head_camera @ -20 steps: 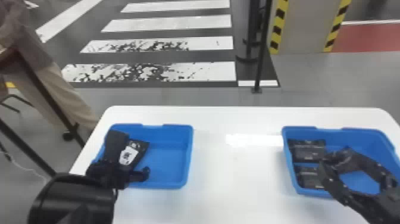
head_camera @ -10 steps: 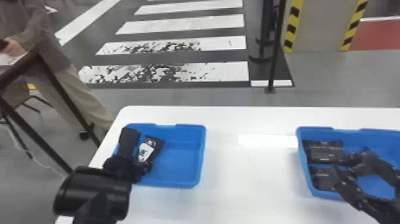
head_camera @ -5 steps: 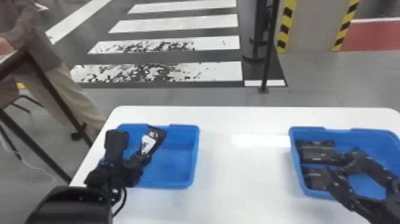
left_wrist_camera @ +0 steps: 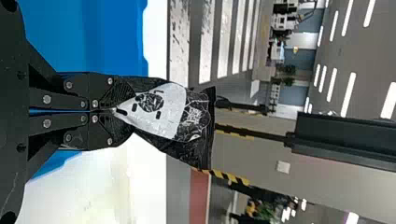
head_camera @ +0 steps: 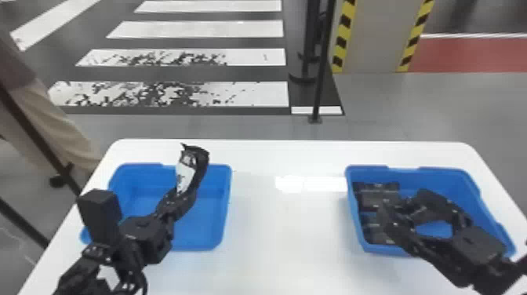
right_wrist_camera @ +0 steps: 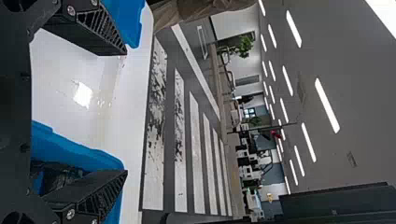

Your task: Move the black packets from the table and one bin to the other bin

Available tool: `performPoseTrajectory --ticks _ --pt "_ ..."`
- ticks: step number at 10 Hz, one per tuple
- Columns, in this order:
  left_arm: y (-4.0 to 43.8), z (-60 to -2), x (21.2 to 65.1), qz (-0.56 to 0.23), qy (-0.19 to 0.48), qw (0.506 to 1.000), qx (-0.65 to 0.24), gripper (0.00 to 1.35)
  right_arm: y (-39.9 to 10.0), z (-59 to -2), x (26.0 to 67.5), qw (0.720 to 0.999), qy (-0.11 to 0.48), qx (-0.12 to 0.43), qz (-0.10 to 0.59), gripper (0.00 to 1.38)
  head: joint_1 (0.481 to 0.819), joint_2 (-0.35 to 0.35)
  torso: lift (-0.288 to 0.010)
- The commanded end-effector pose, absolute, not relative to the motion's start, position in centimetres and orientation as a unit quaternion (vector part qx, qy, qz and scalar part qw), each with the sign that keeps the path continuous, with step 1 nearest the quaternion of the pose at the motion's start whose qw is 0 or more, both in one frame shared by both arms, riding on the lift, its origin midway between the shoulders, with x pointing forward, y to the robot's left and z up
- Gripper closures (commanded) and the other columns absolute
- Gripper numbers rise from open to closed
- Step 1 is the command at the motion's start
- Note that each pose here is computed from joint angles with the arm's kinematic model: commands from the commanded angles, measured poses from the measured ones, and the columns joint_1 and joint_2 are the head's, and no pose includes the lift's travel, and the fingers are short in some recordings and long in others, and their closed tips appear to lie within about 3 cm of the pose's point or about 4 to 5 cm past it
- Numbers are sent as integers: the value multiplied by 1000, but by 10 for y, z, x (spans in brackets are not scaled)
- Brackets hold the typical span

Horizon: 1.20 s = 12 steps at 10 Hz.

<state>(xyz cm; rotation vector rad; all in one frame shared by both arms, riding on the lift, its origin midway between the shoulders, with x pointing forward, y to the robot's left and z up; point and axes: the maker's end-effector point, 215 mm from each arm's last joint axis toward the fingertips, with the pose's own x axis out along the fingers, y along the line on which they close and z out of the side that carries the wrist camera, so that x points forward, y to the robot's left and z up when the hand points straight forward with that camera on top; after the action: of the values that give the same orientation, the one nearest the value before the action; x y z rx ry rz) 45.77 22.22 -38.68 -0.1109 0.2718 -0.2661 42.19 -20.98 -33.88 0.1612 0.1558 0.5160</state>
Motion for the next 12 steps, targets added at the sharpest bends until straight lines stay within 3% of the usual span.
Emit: performPoseTrajectory --ticks 1,3,5,9,12 --pt "197 -387 446 -157 125 977 -73 1208 -187 -311 426 953 71 88 281 121 695 20 -110" --pt "152 -377 445 -199 113 970 -79 1208 -127 -275 437 924 59 123 358 116 695 20 -110" --pt "116 -361 446 -238 96 962 -93 1208 -86 -253 456 902 54 120 411 116 695 33 -110" --pt "59 -333 438 -300 68 943 -130 1208 -16 -264 456 859 97 121 487 117 695 41 -110" --pt "35 -321 433 -327 59 933 -137 1208 0 -276 477 857 97 100 497 177 695 47 -110"
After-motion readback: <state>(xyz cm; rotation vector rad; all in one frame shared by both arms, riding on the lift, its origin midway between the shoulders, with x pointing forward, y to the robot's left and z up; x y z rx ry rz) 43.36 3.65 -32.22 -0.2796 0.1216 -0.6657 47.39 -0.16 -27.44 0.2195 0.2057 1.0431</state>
